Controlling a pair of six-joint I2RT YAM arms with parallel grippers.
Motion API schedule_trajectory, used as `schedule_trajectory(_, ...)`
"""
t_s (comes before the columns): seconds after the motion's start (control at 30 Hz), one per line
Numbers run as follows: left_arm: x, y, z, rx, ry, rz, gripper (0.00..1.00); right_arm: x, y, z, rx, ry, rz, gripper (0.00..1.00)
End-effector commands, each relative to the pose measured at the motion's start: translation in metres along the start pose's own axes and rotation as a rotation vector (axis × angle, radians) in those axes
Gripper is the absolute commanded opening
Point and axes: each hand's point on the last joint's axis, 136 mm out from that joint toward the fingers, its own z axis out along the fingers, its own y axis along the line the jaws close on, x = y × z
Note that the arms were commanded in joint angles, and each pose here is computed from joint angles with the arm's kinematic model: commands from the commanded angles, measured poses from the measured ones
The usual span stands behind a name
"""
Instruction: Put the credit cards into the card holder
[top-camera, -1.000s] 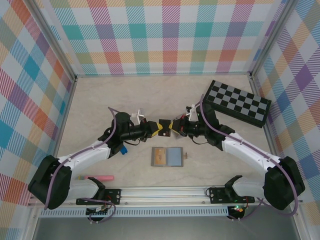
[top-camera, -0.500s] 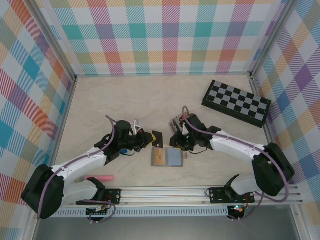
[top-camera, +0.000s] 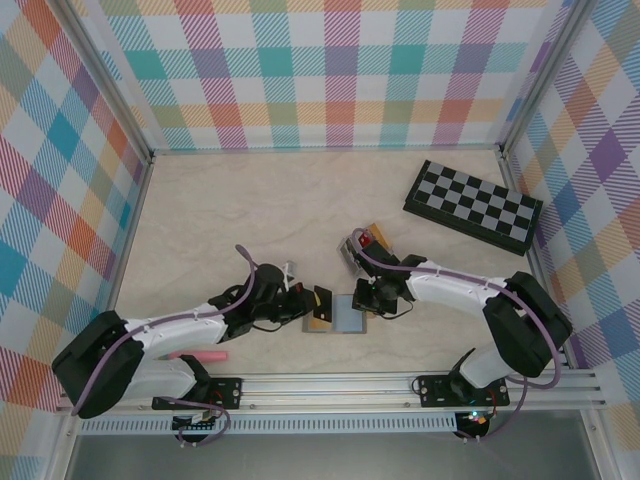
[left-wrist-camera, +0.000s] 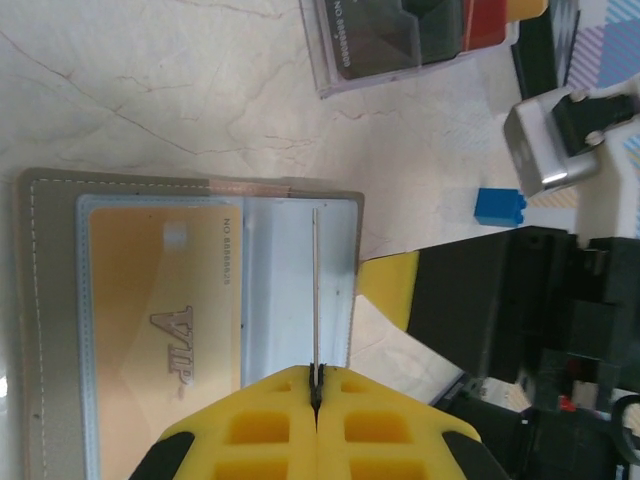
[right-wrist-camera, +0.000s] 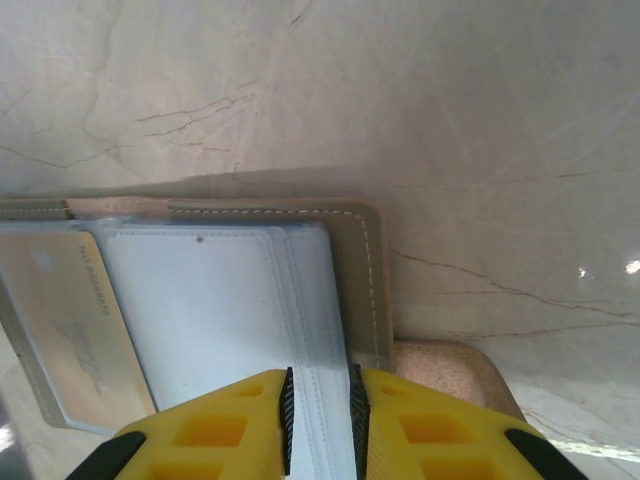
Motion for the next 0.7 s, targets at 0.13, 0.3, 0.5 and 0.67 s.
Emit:
schedule_trajectory(0.13, 0.007, 0.001, 0.015, 0.003, -0.02, 0.079, 0.0, 0.008, -0.023, 0.012, 0.074, 0.016, 0.017, 0.23)
schedule_trajectory(0.3, 0.013, 0.015, 0.021, -0.046, -0.023, 0.104, 0.0, 0.011, -0.027, 0.016, 0.082, 0.026, 0.023, 0.23)
schedule_trajectory(0.5, 0.013, 0.026, 0.023, -0.069, -0.047, 0.105, 0.0, 0.013, -0.029, 0.02, 0.082, 0.036, 0.03, 0.23)
schedule_trajectory(0.67, 0.017, 0.025, 0.029, -0.047, -0.035, 0.105, 0.0, 0.016, -0.033, 0.024, 0.089, 0.043, 0.035, 0.22)
